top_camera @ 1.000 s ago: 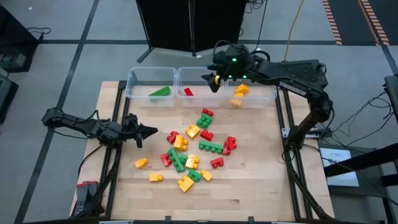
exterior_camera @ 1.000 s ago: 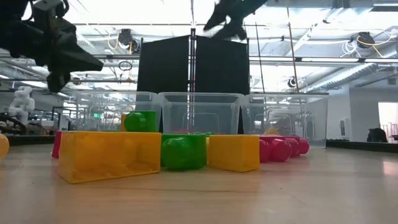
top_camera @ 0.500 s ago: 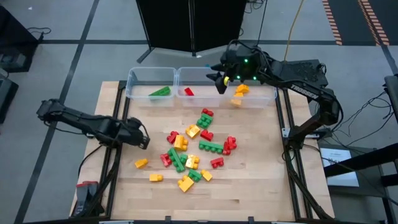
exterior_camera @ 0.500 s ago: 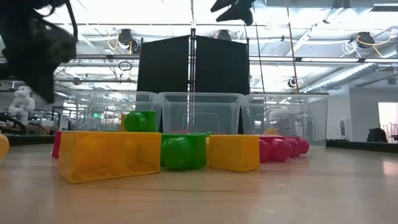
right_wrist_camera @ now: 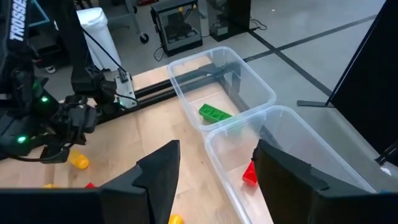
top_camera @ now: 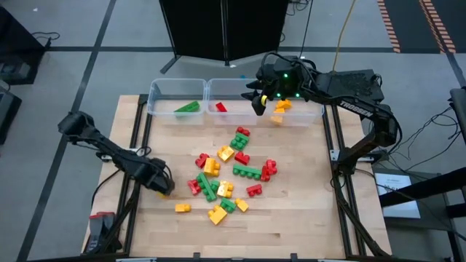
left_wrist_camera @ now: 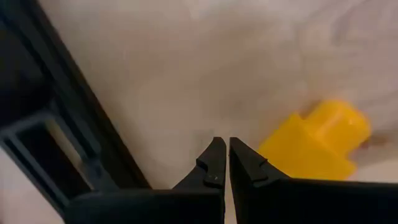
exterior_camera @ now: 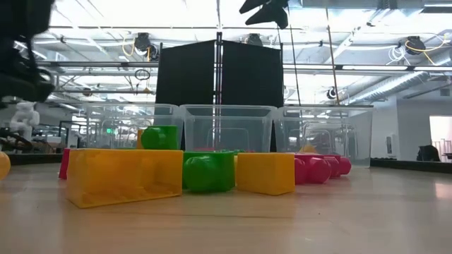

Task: Sort blocks
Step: Put the yellow game piece with 2 studs into the right transparent bin

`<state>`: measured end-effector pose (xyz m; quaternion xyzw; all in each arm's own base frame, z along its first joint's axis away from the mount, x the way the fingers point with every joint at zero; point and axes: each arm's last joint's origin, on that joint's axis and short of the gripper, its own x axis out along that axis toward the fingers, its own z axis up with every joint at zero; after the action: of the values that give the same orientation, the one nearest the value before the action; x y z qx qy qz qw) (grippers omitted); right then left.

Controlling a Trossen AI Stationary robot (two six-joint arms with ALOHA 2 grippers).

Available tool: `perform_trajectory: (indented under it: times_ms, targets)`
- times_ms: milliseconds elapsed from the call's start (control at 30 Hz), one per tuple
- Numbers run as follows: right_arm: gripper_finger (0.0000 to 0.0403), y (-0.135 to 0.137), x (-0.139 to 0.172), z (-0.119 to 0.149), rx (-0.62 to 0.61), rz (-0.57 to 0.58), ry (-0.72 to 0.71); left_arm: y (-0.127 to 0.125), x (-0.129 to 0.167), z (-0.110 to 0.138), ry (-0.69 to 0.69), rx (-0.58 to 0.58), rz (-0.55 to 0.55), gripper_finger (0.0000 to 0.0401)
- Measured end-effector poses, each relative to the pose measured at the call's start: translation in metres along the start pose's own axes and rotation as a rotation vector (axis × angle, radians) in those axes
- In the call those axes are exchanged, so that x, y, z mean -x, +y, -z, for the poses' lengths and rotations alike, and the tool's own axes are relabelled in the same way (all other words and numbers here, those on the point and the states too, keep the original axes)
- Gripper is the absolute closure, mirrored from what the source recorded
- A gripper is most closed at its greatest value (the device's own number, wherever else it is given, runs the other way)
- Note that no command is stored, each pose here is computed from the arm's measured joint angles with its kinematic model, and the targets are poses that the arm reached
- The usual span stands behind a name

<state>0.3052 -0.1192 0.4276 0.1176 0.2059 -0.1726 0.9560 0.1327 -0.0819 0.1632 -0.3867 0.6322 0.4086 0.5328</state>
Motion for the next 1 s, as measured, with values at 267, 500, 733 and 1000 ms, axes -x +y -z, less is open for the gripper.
perform_trajectory:
  times_ms: [267, 500, 733, 1000]
  targets:
    - [0.0206, 0.002, 0.0, 0.001, 0.003, -0.006, 0.01, -0.015, -0.008, 0.025, 0.012, 0.063, 0.023, 0.0401]
    - [0.0206, 0.002, 0.0, 0.001, 0.006, -0.007, 0.013, -0.039, -0.021, 0.018, -0.026, 0.044, 0.106, 0.0401]
    - [0.0206, 0.004, 0.0, 0.002, 0.008, -0.015, 0.017, -0.052, -0.019, -0.008, -0.041, -0.031, 0.102, 0.0401]
    - [0.0206, 0.007, 0.0, 0.008, 0.009, -0.018, 0.073, -0.077, -0.003, -0.04, -0.27, -0.049, 0.298, 0.0401]
